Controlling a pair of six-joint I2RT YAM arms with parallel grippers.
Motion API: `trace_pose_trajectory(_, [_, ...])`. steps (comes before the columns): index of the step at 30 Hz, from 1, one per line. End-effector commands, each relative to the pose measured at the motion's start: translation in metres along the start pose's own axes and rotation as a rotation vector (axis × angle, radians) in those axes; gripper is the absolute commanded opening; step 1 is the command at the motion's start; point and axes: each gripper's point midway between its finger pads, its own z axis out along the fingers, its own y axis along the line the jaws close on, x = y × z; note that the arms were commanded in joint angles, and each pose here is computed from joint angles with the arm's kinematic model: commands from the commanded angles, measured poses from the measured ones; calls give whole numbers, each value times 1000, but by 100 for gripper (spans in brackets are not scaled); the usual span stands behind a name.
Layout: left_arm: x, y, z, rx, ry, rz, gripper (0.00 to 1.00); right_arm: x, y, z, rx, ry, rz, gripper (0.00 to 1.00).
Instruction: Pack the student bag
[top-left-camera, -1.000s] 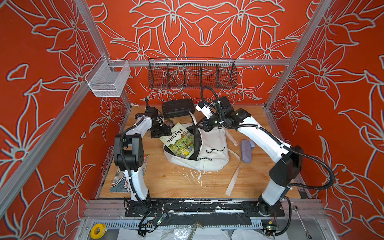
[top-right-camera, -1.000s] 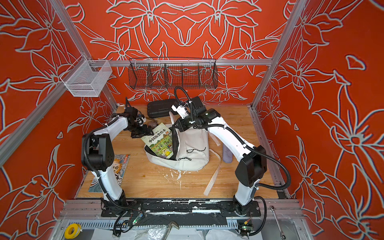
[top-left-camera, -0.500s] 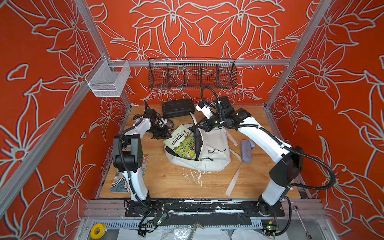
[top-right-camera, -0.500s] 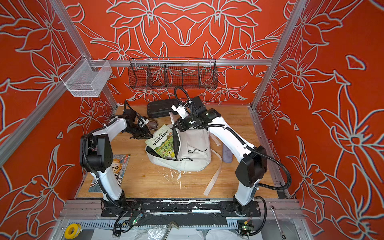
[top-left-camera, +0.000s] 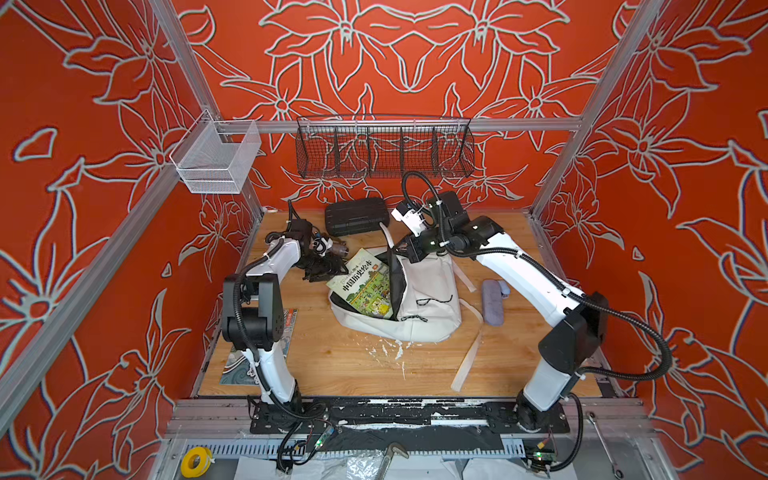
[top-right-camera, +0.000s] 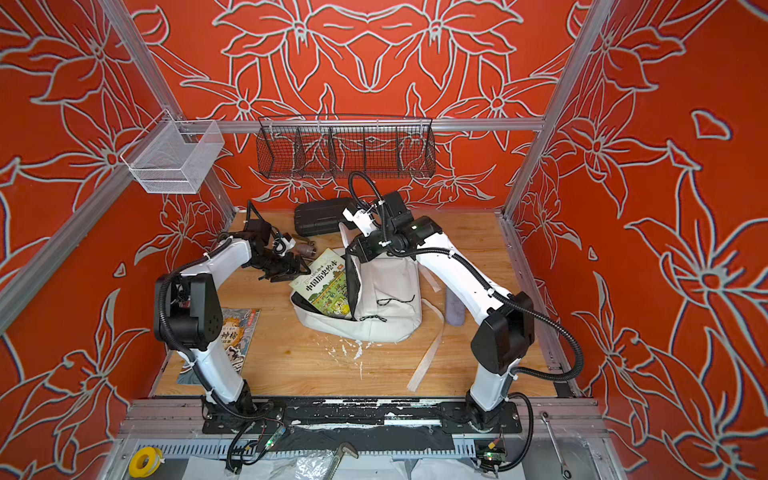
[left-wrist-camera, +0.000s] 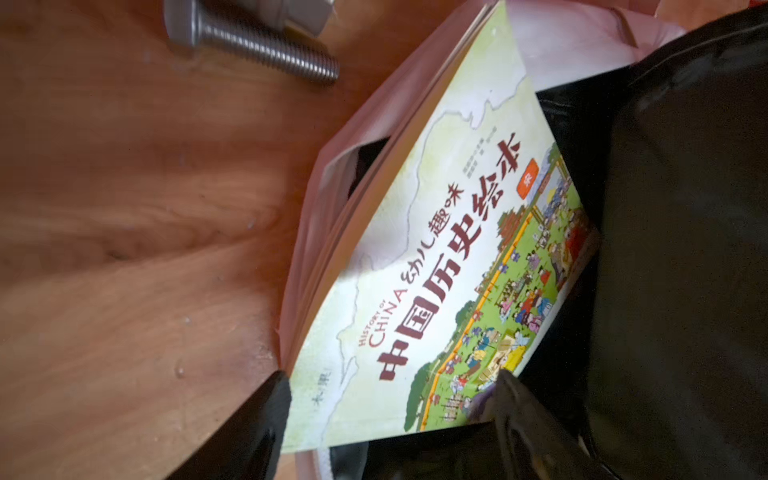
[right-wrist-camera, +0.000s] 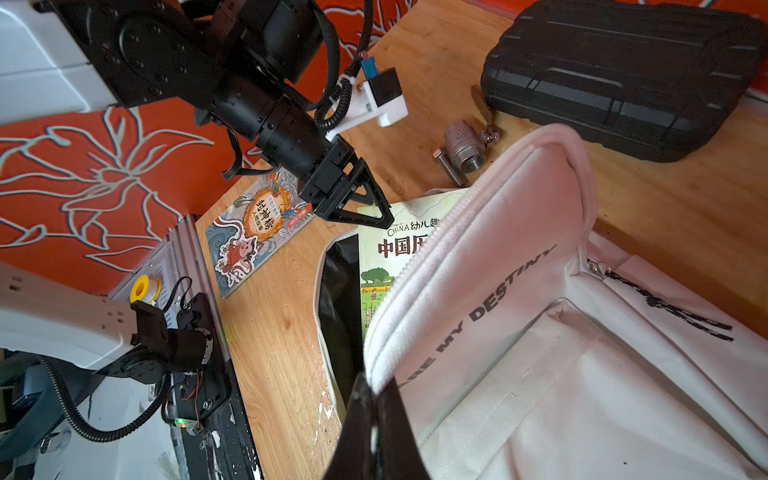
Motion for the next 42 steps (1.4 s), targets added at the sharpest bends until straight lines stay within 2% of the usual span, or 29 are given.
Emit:
trace_pose_trajectory(1, [-16,0,12,-22,0,41,81,-18,9,-13,-17,-59,-53,0])
trace_pose_trajectory(7, [1,12,43,-39,106,36,82,-24,6,-15,12,-77,-63,0])
trace_pose_trajectory(11, [13,4,51,8,133,36,76,-29,4,-13,17,-81,-68,0])
trace_pose_trajectory(17, [25,-36,36,116,126,56,62,-33,-4,-8,49,-75,-58,0])
trace_pose_trajectory(23, [27,-61,18,199,86,59,61,-36,-5,-1,35,-68,-48,0])
trace_pose_trajectory(28, [41,-77,22,251,147,65,61,-33,-9,3,40,-56,-40,0])
trace_pose_trajectory(31, [48,-83,24,280,168,56,50,-30,-13,5,59,-48,-42,0])
trace_pose_trajectory(33, [49,-86,22,294,161,46,39,-28,-17,7,77,-40,-36,0])
trace_pose_trajectory(34, [49,-87,20,295,157,44,38,-27,-20,8,88,-37,-31,0])
trace_pose_trajectory(38, [45,-97,8,320,122,50,38,-22,-32,12,134,-12,-1,0])
trace_pose_trajectory(42, [44,-109,4,375,115,38,37,-23,-32,16,125,-11,13,0])
